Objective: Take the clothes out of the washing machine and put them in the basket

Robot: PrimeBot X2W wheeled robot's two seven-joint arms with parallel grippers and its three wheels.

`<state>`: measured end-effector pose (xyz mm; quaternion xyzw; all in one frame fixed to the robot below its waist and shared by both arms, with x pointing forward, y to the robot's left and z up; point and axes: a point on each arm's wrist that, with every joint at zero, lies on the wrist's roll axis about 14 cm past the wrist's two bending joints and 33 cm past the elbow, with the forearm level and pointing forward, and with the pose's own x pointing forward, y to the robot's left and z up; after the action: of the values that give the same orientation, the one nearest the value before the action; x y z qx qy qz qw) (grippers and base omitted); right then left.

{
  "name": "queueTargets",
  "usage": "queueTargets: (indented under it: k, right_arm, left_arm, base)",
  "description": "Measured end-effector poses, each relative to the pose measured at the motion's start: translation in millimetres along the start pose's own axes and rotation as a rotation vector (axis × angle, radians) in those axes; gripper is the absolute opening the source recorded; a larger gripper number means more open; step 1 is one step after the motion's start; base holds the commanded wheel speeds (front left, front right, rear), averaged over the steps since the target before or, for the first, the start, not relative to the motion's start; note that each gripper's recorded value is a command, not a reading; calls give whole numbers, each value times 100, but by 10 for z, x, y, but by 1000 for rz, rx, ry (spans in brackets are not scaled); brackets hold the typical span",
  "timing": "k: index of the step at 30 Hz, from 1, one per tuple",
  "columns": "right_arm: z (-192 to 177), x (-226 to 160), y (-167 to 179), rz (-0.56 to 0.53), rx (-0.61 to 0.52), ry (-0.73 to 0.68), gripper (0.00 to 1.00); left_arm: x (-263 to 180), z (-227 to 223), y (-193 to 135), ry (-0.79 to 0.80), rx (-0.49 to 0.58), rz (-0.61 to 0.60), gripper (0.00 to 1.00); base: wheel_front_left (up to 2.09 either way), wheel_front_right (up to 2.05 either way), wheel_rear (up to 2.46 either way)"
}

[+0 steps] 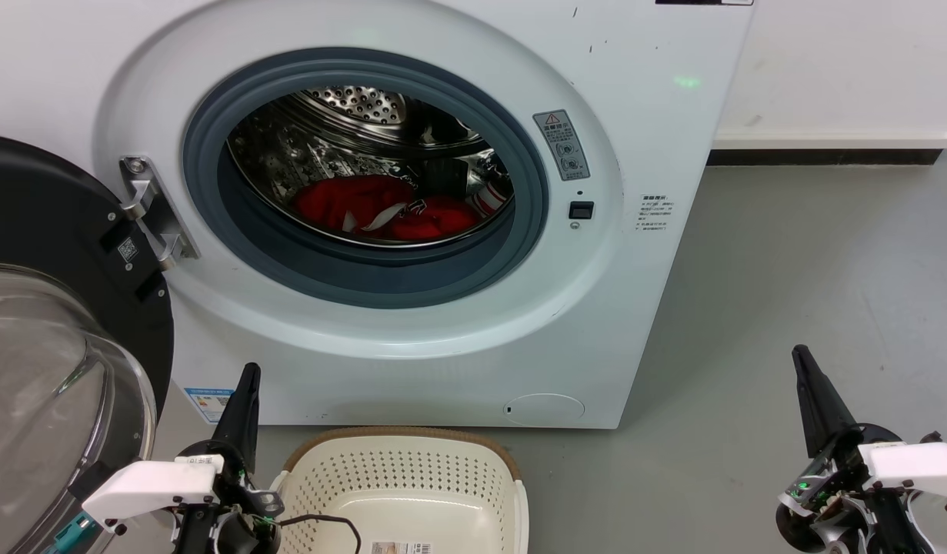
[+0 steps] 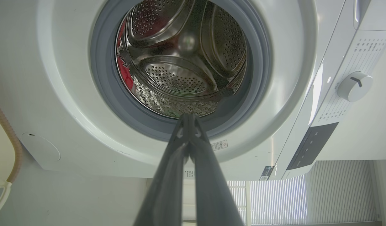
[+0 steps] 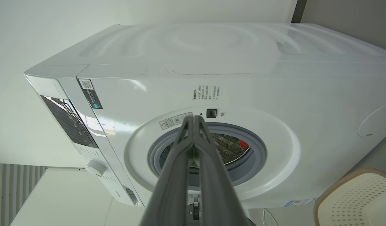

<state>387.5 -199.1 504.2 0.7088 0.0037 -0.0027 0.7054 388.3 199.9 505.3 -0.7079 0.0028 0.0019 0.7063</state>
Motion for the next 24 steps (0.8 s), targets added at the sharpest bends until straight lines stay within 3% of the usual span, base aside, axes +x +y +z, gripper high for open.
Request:
queueTargets:
  k: [11,12,18,24]
  right_arm:
    - [0,0,0,0,0,0,0]
    - [0,0,0,0,0,0,100]
    - [0,-132,-277,-81,9,-8,100]
    - [21,-134,-266,-78,-6,-31,100]
  left_arm:
    - [0,0,0,0,0,0,0]
    - [0,0,0,0,0,0,100]
    - [-136,-8,291,-4,-6,86,100]
    - [-130,21,258,-28,24,77,100]
  base:
    - [0,0,0]
    - [0,0,0]
    - [0,0,0]
    - [0,0,0]
